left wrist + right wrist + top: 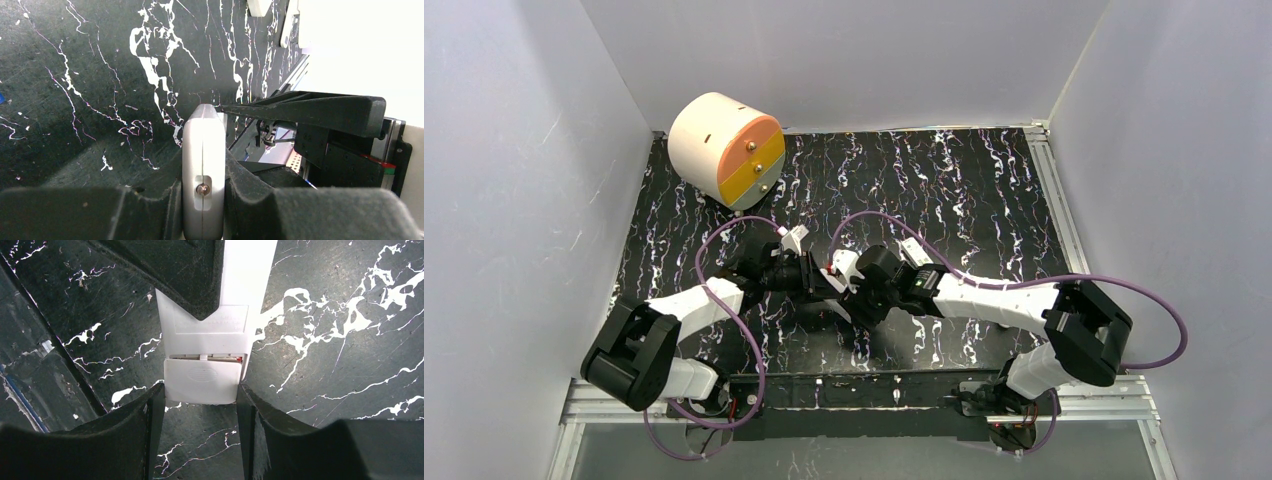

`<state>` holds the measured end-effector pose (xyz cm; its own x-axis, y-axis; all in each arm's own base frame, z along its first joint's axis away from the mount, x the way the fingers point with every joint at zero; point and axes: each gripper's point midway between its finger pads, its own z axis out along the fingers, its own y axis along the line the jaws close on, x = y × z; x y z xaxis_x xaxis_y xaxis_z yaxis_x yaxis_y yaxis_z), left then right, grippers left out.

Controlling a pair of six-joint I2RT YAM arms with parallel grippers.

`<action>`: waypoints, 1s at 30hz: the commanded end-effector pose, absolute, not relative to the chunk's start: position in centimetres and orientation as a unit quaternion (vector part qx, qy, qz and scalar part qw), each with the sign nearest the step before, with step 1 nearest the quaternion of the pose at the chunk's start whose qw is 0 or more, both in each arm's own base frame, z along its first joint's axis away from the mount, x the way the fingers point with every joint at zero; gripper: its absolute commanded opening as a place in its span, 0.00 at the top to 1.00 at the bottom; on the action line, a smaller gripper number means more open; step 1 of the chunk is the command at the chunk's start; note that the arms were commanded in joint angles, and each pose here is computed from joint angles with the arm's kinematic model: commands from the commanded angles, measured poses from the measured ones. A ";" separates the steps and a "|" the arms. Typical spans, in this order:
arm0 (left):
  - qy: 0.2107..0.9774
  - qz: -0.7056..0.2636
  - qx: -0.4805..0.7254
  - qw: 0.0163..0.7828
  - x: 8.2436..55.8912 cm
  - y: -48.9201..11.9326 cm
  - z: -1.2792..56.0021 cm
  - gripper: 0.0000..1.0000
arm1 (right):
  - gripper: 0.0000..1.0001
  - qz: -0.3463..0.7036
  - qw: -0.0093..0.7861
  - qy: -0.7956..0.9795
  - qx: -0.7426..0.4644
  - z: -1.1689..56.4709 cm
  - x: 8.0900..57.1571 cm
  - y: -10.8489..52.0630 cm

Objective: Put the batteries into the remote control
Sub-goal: Load the battery cover into the remote control.

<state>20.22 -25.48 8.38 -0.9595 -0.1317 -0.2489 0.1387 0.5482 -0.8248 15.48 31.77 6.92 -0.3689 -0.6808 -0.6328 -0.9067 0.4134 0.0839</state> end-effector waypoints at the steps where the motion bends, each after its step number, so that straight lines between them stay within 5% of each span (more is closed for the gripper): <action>1: 0.853 -0.501 0.025 0.146 19.8 -26.0 9.9 1.00 | 0.54 0.211 0.266 0.794 -0.504 6.6 15.6 31.8; 30: 0.846 -0.513 0.049 0.136 18.8 -26.1 10.0 1.00 | 0.55 0.192 0.308 0.792 -0.491 8.8 17.6 32.6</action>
